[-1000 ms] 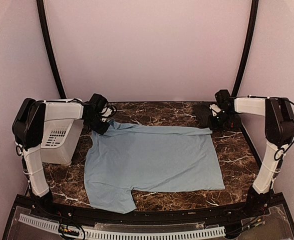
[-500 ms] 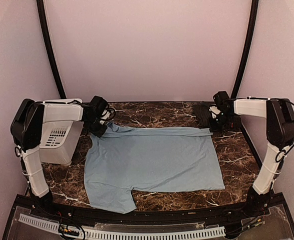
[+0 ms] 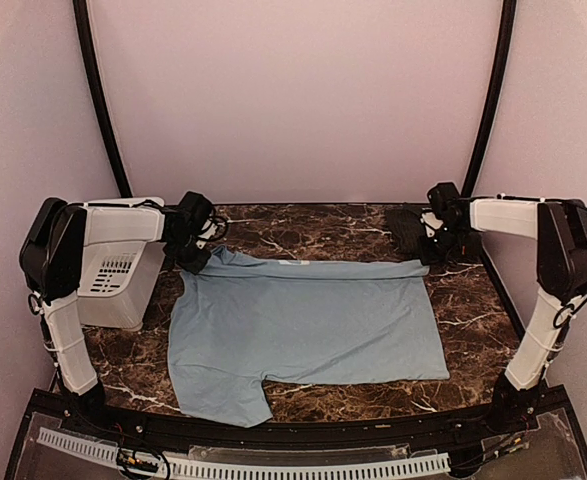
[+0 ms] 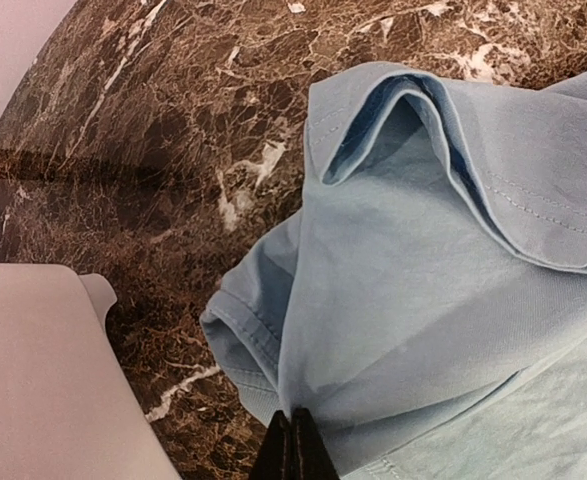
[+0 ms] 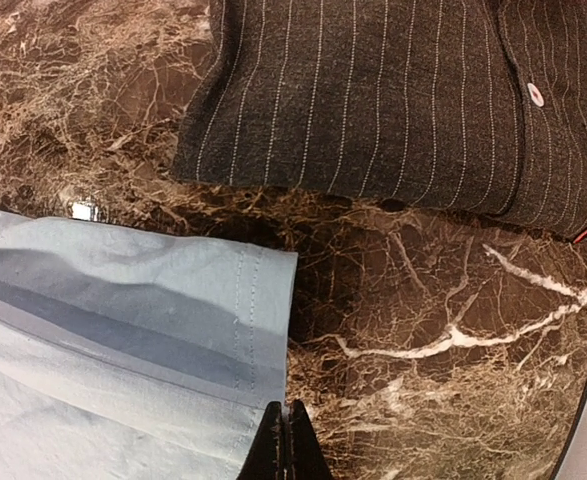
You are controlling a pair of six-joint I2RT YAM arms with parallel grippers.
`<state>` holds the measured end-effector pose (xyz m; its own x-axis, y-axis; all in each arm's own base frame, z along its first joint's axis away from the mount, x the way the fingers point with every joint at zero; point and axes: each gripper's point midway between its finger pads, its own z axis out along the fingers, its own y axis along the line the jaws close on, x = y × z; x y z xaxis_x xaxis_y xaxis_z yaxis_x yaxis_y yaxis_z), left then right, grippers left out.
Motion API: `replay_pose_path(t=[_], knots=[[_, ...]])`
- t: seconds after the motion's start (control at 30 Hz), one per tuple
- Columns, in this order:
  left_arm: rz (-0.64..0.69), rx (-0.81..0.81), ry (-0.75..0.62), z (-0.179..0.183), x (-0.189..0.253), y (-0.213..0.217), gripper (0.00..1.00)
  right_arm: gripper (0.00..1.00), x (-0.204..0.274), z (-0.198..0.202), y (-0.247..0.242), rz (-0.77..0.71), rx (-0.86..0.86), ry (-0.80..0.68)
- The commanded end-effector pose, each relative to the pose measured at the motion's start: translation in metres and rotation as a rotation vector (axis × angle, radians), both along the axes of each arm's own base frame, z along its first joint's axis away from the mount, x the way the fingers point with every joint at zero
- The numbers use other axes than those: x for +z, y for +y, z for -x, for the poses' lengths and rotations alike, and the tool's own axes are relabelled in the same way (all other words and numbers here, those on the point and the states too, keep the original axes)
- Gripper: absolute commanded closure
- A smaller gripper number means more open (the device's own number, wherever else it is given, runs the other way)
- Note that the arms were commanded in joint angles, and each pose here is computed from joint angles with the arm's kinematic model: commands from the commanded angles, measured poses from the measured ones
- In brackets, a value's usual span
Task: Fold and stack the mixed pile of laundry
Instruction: Fold the flattened T-shirt at the center of the board.
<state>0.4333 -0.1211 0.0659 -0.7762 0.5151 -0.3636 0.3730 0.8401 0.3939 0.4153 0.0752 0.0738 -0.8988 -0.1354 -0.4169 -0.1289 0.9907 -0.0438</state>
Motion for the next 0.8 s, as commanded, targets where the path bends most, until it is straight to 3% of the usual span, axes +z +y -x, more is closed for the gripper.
replay_pose_path(t=[0.0, 0.63, 0.77], knots=[[-0.001, 0.013, 0.024, 0.012, 0.01, 0.007, 1.0, 1.0, -0.01, 0.003, -0.005, 0.04, -0.021, 0.025], [0.026, -0.027, 0.191, 0.042, -0.016, -0.007, 0.99, 1.0, -0.01, -0.012, -0.012, 0.093, -0.041, 0.033], [0.113, -0.055, 0.21, 0.047, -0.002, -0.021, 0.93, 0.84, -0.01, -0.003, -0.014, 0.103, -0.045, 0.061]])
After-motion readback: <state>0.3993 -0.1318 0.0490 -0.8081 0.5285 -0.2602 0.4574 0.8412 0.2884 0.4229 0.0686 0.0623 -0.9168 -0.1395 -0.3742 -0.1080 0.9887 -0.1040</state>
